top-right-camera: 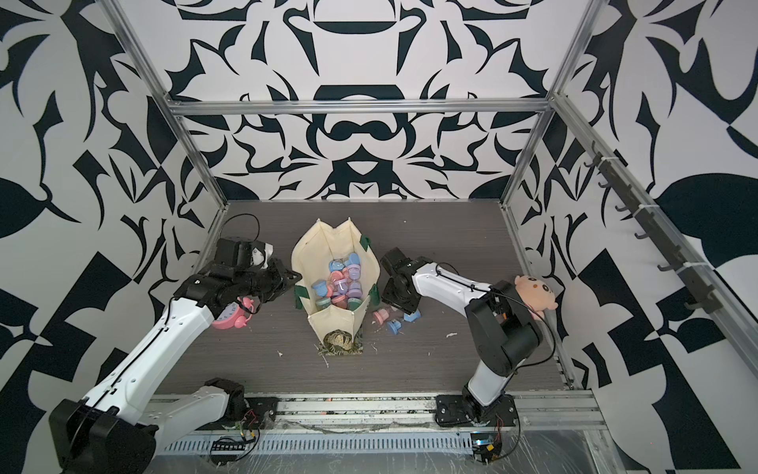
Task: Put the hourglass into the canvas bag
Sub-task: Pick up the hourglass from the center of the board, then place the hourglass in the canvas bag.
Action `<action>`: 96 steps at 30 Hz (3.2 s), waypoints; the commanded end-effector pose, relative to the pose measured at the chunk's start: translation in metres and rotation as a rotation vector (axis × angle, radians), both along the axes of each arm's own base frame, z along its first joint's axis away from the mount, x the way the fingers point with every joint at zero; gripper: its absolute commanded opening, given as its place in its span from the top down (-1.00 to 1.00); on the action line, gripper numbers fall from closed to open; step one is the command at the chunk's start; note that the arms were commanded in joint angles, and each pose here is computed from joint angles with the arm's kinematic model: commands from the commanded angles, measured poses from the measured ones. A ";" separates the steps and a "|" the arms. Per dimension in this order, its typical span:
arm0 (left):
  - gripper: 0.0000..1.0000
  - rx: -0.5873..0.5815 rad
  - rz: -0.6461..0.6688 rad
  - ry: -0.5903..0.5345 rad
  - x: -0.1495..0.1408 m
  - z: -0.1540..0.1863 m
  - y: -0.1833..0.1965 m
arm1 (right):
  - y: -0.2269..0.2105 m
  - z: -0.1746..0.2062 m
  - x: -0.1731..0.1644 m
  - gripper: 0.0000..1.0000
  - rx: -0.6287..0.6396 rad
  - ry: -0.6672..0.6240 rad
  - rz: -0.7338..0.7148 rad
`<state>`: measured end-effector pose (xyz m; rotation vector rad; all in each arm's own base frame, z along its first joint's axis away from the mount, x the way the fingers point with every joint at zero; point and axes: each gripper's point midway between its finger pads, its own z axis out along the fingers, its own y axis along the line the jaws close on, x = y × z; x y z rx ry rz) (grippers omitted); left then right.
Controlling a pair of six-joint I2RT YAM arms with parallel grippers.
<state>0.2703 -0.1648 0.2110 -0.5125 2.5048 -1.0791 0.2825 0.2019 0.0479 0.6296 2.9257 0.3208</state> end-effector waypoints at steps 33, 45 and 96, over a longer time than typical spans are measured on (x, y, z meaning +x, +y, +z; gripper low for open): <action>0.68 0.014 -0.009 0.002 -0.002 -0.003 0.003 | 0.006 -0.020 0.041 0.66 -0.037 0.017 0.008; 0.65 0.013 -0.008 0.002 -0.003 -0.004 0.003 | 0.004 0.024 0.049 1.00 -0.013 -0.093 0.016; 0.67 -0.018 0.004 -0.017 -0.007 0.010 0.003 | 0.000 0.282 0.007 1.00 0.165 -0.695 0.100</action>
